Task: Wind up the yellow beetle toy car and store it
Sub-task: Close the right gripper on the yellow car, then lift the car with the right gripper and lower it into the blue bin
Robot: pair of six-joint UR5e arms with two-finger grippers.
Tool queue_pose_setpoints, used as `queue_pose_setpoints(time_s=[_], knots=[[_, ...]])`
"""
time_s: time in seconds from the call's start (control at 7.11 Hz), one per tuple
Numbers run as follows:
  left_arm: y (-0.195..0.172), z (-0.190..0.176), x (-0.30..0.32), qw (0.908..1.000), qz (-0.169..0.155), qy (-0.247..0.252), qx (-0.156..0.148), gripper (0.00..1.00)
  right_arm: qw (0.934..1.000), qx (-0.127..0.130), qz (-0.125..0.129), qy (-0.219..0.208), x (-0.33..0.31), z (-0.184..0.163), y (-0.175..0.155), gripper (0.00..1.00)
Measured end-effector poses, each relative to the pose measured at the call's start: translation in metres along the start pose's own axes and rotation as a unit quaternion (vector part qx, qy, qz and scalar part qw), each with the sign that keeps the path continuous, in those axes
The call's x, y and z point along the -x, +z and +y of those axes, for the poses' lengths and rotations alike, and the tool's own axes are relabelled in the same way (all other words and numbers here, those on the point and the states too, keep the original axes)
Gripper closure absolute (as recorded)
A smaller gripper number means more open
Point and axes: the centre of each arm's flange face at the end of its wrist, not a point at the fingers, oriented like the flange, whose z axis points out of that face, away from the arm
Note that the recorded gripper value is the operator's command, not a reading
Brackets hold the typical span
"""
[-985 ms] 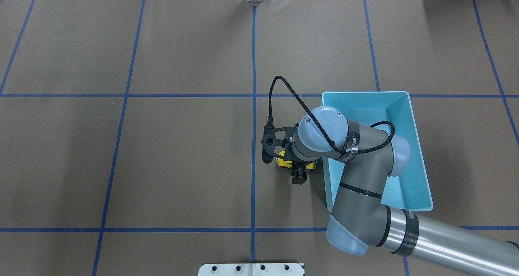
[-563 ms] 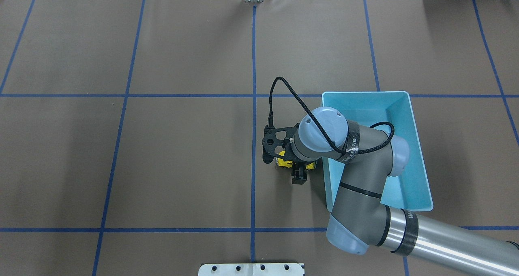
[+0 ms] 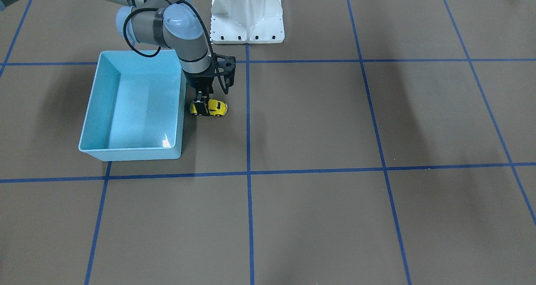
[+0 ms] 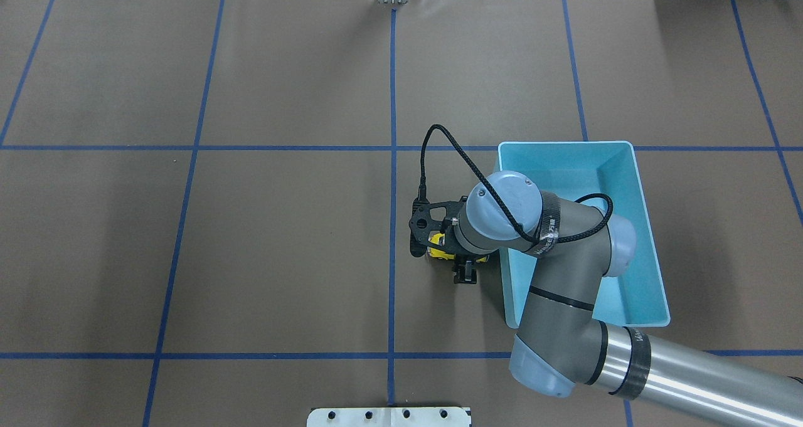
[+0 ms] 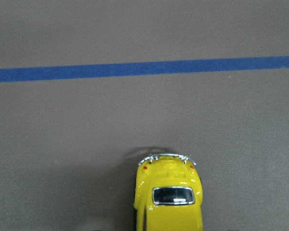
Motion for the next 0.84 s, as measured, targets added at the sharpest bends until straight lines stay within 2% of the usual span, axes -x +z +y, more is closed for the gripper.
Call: queue_pose_setpoints(time_s=[0.42,0.84], knots=[[0.000,0.000,0.000,1.0000,0.000,0.000,0.000,0.00,0.9998,-0.019,0.004,-0.001,0.000,-0.010,-0.018,1.00],[0.000,-0.001,0.000,1.0000,0.000,0.001,0.000,0.00,0.9971,-0.075,0.002,0.013,-0.034,-0.048,-0.089,1.00]])
